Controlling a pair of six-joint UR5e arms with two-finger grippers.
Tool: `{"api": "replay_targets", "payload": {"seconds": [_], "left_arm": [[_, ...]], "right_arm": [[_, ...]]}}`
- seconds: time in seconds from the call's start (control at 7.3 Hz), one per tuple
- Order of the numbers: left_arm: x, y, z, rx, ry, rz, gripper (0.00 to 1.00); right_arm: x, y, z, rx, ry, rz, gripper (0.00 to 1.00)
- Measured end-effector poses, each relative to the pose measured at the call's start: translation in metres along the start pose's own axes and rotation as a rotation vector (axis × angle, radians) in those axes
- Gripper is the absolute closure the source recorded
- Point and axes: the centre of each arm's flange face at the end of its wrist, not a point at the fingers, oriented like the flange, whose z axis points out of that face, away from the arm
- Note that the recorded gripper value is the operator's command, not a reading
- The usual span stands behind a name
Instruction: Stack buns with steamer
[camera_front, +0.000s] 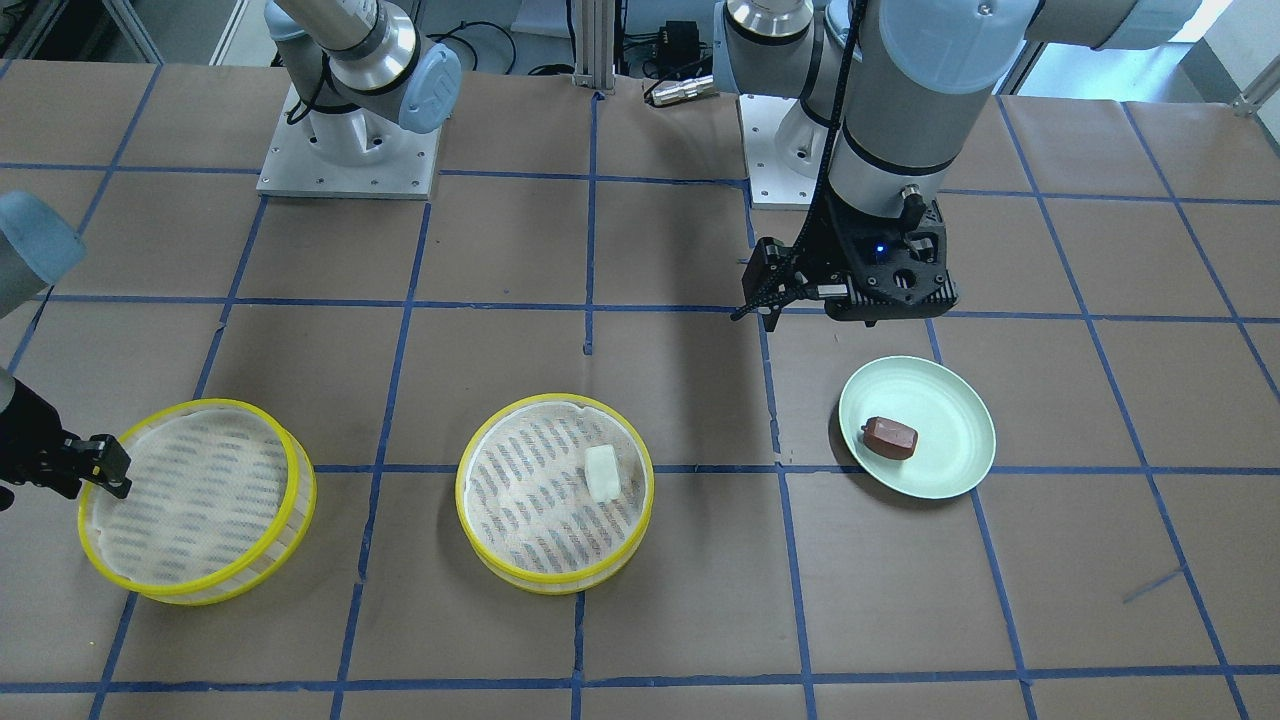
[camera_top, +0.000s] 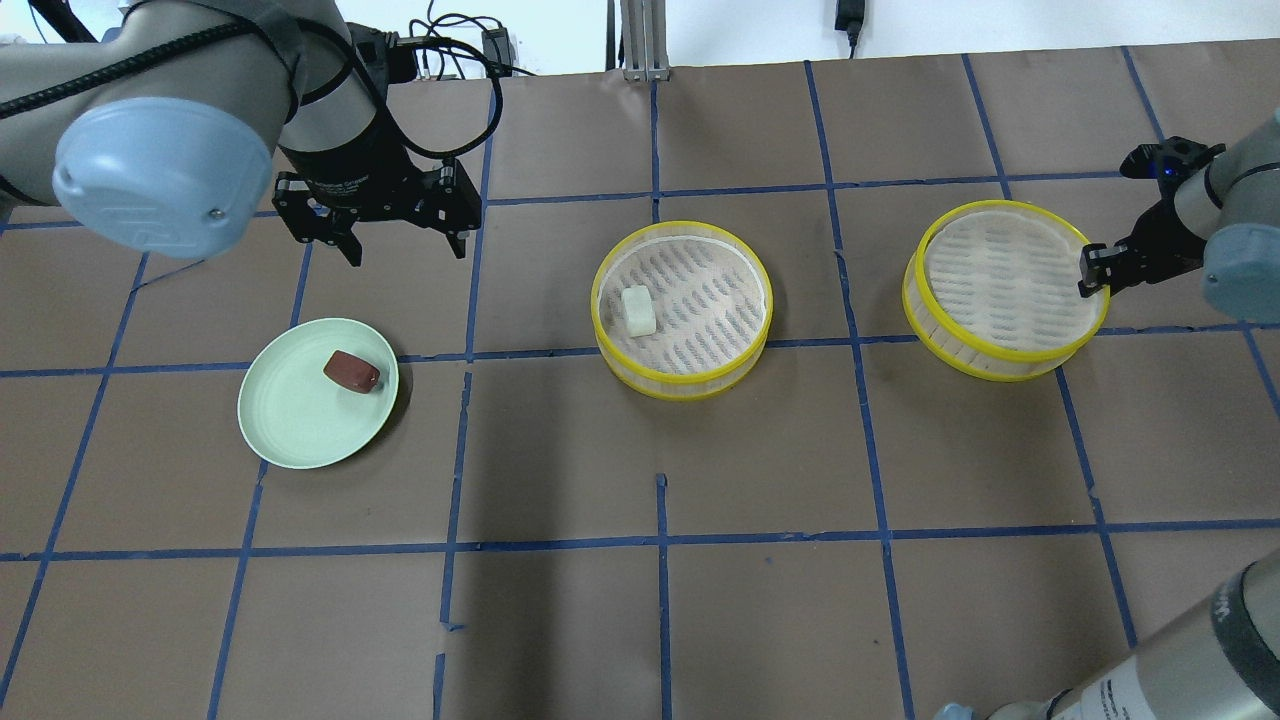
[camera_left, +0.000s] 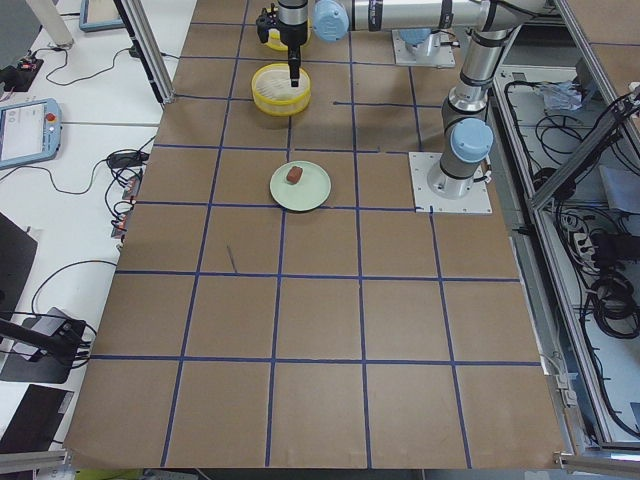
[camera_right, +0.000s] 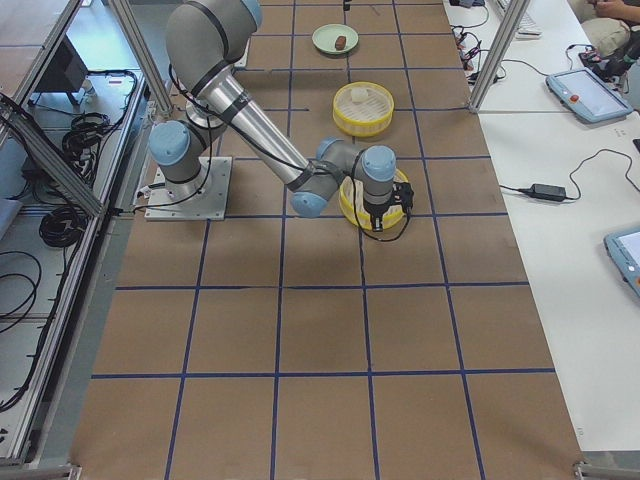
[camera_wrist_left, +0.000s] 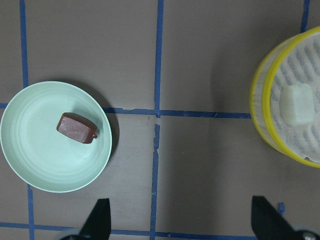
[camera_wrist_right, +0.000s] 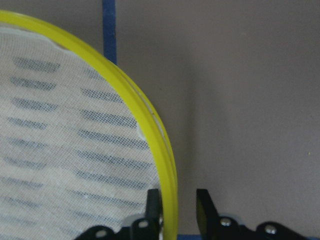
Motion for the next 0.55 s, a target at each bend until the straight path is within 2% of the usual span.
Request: {"api": "replay_targets", "payload": {"seconds": [0.55], "left_arm": [[0.001,0.001,0.005,-0.01,0.004,-0.012,0.0]], "right_arm": [[-0.016,0.0,-0.043,0.028,0.021,-0.045,0.95]]}}
